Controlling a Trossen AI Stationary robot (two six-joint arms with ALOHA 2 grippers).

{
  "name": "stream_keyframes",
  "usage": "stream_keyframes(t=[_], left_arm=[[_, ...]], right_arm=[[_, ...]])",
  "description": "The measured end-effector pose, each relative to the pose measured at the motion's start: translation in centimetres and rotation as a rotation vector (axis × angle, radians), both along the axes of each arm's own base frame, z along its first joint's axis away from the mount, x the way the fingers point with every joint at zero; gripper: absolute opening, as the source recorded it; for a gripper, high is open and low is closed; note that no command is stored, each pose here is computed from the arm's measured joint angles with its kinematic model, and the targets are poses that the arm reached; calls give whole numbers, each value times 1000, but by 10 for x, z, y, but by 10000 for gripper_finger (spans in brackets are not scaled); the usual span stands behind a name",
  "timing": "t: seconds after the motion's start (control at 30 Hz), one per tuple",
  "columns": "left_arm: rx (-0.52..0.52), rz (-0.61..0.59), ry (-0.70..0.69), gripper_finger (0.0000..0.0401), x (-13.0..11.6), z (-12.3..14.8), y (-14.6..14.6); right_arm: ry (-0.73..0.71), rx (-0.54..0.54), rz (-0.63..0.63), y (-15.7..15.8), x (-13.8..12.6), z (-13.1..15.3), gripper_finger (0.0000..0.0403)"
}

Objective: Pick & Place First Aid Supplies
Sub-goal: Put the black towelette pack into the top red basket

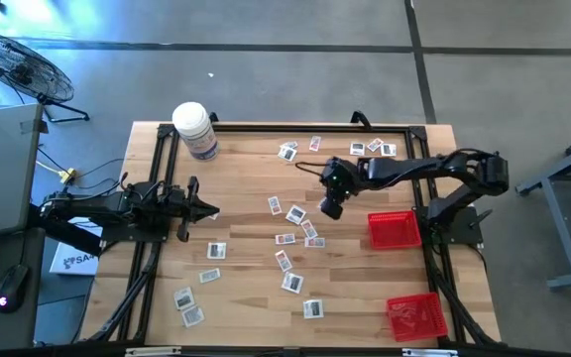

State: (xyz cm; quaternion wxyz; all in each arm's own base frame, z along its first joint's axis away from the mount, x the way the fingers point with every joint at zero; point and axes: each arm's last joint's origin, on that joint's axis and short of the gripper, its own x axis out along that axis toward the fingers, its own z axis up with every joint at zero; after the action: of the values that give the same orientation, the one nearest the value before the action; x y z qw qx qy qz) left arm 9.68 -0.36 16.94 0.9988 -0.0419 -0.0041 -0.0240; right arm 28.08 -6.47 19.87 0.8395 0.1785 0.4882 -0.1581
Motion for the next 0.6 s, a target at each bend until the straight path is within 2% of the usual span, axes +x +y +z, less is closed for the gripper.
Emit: stream_keyframes(t=[0.13, 0.3, 0.43, 0.6], left_arm=[[0, 0, 0, 0, 0, 0, 0], [0, 0, 0, 0, 0, 0, 0], [0, 0, 0, 0, 0, 0, 0], [0, 0, 0, 0, 0, 0, 0]], right_arm=[[7, 86, -50, 6, -16, 33, 0], [62, 105, -173, 26, -56, 57, 0], [112, 117, -275, 43, -87, 63, 0], [126, 159, -264, 63, -105, 52, 0]])
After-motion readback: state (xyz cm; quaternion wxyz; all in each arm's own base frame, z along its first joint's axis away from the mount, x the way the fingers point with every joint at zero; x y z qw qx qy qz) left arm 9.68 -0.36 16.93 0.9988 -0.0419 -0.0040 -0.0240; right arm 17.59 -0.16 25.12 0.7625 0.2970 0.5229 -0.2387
